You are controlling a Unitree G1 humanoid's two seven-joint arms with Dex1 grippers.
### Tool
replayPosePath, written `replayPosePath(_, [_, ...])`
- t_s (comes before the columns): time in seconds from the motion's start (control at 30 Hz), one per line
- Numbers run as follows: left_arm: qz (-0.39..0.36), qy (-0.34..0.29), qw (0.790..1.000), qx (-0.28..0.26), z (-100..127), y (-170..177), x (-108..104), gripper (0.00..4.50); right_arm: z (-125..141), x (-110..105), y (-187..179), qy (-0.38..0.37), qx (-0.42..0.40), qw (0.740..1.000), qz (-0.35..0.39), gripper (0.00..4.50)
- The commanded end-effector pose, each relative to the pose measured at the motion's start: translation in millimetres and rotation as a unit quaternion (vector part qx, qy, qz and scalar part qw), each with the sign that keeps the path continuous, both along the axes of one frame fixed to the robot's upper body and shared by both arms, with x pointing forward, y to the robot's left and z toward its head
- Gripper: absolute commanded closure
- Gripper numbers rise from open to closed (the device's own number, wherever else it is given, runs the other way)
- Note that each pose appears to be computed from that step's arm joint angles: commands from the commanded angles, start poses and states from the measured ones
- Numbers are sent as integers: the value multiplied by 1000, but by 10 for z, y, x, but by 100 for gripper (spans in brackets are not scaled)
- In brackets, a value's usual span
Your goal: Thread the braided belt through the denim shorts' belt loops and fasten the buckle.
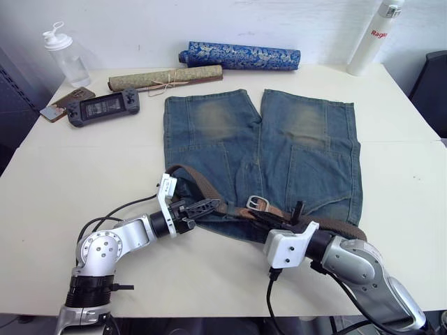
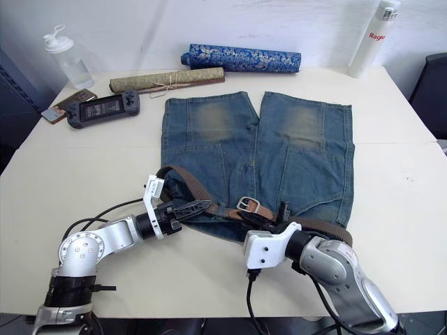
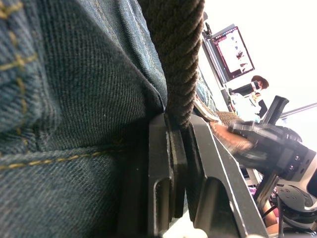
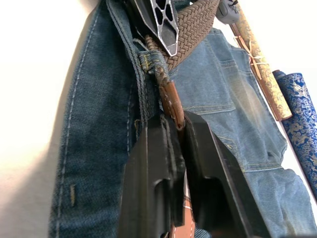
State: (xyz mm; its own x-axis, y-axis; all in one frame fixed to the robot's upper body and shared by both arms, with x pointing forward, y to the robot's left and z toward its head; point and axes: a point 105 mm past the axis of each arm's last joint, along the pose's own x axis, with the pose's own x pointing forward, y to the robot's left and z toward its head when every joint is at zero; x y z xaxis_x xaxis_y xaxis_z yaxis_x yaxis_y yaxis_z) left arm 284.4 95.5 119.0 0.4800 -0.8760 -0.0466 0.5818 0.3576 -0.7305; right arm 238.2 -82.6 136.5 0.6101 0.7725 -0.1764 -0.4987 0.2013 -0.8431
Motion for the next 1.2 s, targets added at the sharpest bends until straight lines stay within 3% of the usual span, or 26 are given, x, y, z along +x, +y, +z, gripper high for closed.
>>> replayPosePath(0.03, [-16, -17, 1000, -5, 73, -48, -45, 450, 132, -67, 30, -26, 9, 999, 17, 446])
replayPosePath(0.2, [-13, -23, 1000, -5, 96, -40, -33, 450, 118, -64, 22, -23, 6, 1000, 17, 446])
replayPosePath(0.43, [-6, -88, 996, 6, 350, 73, -80, 161, 82, -50, -3, -7, 8, 1000, 11, 450])
replayPosePath(0.57, [-23, -116, 993, 9, 512, 203, -249, 161, 58, -34, -26, 2, 8, 1000, 5, 450])
replayPosePath(0.63, [-64, -129, 988, 56, 453, 238, -459, 161, 63, -18, -35, 5, 11, 1000, 3, 450])
replayPosePath(0.73, [-91, -135, 981, 106, 307, 232, -594, 161, 72, -9, -40, 6, 13, 1000, 3, 450])
replayPosePath(0.93, [-43, -132, 970, 201, -141, 273, -449, 161, 107, -33, -50, 5, 11, 1000, 12, 450])
replayPosePath(1.07, [-33, -134, 960, 245, -311, 323, -414, 161, 128, -52, -72, 5, 7, 1000, 14, 450])
replayPosePath(1.2, [-62, -122, 952, 275, -492, 375, -533, 161, 241, -45, -166, -9, -2, 1000, 4, 450])
